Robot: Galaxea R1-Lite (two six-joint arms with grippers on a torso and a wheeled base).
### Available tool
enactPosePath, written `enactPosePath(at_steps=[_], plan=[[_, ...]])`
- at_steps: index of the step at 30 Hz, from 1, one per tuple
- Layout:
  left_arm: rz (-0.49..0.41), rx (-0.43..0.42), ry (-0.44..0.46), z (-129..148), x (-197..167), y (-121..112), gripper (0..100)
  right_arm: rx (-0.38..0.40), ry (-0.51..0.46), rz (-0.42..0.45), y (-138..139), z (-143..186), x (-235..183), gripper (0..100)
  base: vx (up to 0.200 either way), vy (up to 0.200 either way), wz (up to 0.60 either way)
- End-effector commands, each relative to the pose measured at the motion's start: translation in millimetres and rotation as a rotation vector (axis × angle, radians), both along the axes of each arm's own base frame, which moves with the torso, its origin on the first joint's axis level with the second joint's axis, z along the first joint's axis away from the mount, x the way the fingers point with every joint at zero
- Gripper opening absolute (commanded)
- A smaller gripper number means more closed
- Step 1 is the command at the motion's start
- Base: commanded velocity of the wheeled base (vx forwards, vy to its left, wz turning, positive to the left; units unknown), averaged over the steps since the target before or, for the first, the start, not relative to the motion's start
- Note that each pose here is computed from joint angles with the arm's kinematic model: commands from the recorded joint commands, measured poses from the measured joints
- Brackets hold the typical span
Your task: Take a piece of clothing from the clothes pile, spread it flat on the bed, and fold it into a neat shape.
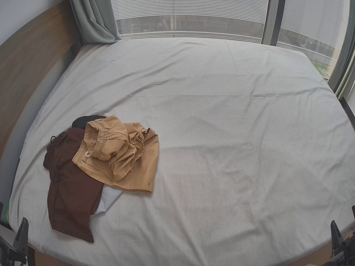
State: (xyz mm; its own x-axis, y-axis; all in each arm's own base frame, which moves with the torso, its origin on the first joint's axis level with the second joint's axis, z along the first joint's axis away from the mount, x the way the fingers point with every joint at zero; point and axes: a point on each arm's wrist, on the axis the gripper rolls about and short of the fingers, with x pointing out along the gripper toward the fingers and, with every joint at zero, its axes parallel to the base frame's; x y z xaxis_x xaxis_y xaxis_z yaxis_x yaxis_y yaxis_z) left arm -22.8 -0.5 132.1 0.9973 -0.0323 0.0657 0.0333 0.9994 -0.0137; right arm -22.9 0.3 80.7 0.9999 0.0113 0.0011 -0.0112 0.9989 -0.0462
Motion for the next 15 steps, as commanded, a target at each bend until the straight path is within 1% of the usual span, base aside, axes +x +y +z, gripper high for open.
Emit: enactPosePath(at_steps=[1, 2, 5, 6, 7, 9, 10, 11, 12, 15], plan=[[-0.018, -0.001, 0.060, 3, 9, 0, 100, 0.000, 0.000, 0.001, 0, -5, 0, 100, 0.000, 0.000, 0.00], [-0.018, -0.001, 0.060, 3, 9, 0, 100, 0.000, 0.000, 0.001, 0, -5, 0, 100, 0.000, 0.000, 0.00], [-0.063, -0.063, 0.094, 7, 14, 0, 100, 0.000, 0.000, 0.001, 0, -5, 0, 100, 0.000, 0.000, 0.00], [-0.063, -0.066, 0.095, 7, 14, 0, 100, 0.000, 0.000, 0.001, 0, -5, 0, 100, 0.000, 0.000, 0.00], [-0.102, -0.120, 0.133, 7, 18, -1, 100, 0.000, 0.001, -0.001, 0, -5, 0, 100, 0.000, 0.000, 0.00], [-0.143, -0.137, 0.163, 6, 21, -2, 100, -0.001, 0.000, 0.001, 0, -5, 0, 100, 0.000, 0.000, 0.00], [-0.143, -0.137, 0.163, 6, 21, -2, 100, -0.001, 0.000, 0.001, 0, -5, 0, 100, 0.000, 0.000, 0.00], [-0.165, -0.148, 0.188, 9, 25, -3, 100, 0.000, 0.001, 0.001, 0, -5, 0, 100, 0.000, 0.000, 0.00], [-0.182, -0.179, 0.214, 14, 31, -3, 100, 0.000, 0.000, 0.001, 0, -5, 0, 100, 0.000, 0.000, 0.00], [-0.203, -0.227, 0.226, 26, 41, -5, 100, 0.000, 0.001, -0.001, 0, -5, 0, 100, 0.000, 0.000, 0.00]])
